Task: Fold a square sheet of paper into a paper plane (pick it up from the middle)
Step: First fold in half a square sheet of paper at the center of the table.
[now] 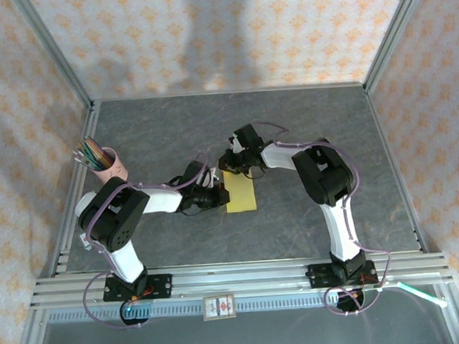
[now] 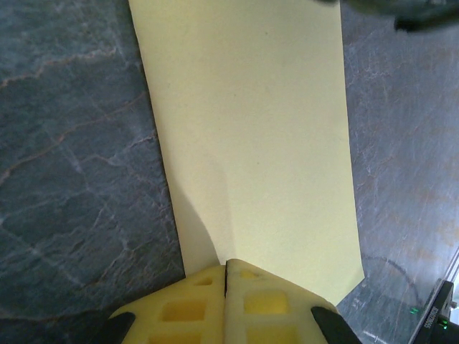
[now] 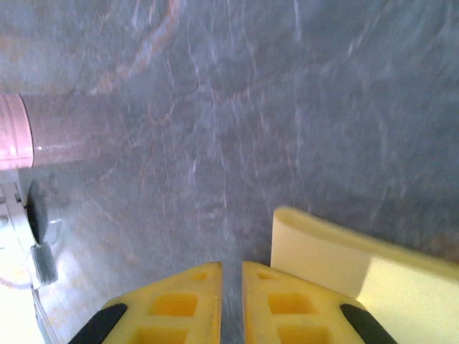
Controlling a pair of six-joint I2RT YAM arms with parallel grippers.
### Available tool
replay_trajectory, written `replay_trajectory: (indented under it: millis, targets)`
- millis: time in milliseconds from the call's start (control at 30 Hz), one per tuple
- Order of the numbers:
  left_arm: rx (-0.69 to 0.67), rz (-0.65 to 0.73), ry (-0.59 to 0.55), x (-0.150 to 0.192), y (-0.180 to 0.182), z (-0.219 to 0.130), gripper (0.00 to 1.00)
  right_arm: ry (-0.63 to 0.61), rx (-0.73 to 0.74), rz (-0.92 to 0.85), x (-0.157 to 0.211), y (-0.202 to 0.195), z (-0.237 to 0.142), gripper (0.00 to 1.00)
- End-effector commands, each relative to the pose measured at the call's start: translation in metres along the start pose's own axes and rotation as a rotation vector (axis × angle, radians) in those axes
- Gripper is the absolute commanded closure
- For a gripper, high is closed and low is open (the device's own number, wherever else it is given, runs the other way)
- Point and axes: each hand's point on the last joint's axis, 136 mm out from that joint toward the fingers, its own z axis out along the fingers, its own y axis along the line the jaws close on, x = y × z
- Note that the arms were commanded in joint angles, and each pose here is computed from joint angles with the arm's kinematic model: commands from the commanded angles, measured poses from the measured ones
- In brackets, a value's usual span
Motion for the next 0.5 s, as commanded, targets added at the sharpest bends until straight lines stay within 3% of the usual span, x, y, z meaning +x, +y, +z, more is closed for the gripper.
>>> replay_trajectory:
  millis: [0,267,467]
  targets:
    - [-0.458,-0.088,0.150,0.064,0.120,-0.006,1.00,-0.081,0.084,-0.004,-0.030,-0.030,0.003,0.84]
    - [-0.429,-0.084,0.131,0.057,0.112,-0.005,1.00,-0.111,0.096,-0.007,-0.062,-0.031,0.005,0.84]
    - [-0.388,-0.075,0.107,0.046,0.099,-0.004,1.00,-0.156,0.057,-0.052,-0.083,-0.006,-0.020,0.84]
